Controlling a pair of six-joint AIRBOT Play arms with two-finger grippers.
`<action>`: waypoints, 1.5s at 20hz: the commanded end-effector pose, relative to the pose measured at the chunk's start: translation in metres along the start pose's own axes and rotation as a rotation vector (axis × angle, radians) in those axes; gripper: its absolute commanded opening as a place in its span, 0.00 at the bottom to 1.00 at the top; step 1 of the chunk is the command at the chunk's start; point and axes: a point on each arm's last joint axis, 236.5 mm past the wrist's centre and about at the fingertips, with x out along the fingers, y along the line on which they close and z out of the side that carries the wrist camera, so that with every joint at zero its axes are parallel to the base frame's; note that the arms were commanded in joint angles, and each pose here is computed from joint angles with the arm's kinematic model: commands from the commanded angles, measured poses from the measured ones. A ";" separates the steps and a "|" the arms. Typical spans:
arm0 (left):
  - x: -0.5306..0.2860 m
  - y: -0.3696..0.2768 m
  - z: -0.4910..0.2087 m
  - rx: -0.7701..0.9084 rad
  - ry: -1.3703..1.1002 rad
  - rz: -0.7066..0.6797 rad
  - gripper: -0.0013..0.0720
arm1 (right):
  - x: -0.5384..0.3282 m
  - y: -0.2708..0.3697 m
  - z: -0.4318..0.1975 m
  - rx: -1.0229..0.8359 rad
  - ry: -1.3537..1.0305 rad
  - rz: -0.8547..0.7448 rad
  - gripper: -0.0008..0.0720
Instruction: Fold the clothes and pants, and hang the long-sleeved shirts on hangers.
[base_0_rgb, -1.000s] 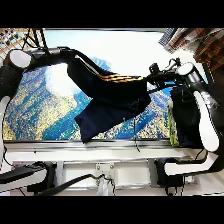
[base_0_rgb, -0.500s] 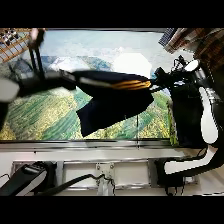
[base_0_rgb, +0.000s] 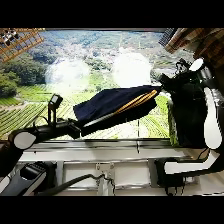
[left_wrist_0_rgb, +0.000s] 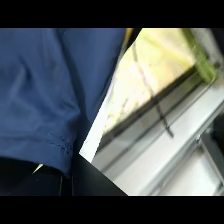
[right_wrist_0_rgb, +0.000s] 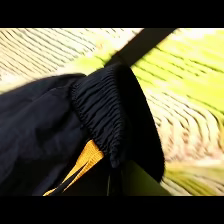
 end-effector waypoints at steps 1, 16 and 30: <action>0.009 0.006 -0.054 -0.039 0.126 -0.010 0.02 | -0.013 -0.014 -0.023 -0.027 0.059 -0.063 0.05; -0.002 0.102 -0.112 -0.074 0.289 0.364 0.02 | 0.034 -0.021 -0.122 -0.111 0.302 -0.115 0.06; -0.055 0.175 -0.078 -0.495 0.069 0.554 0.82 | 0.007 0.029 -0.114 -0.327 0.079 -0.096 0.43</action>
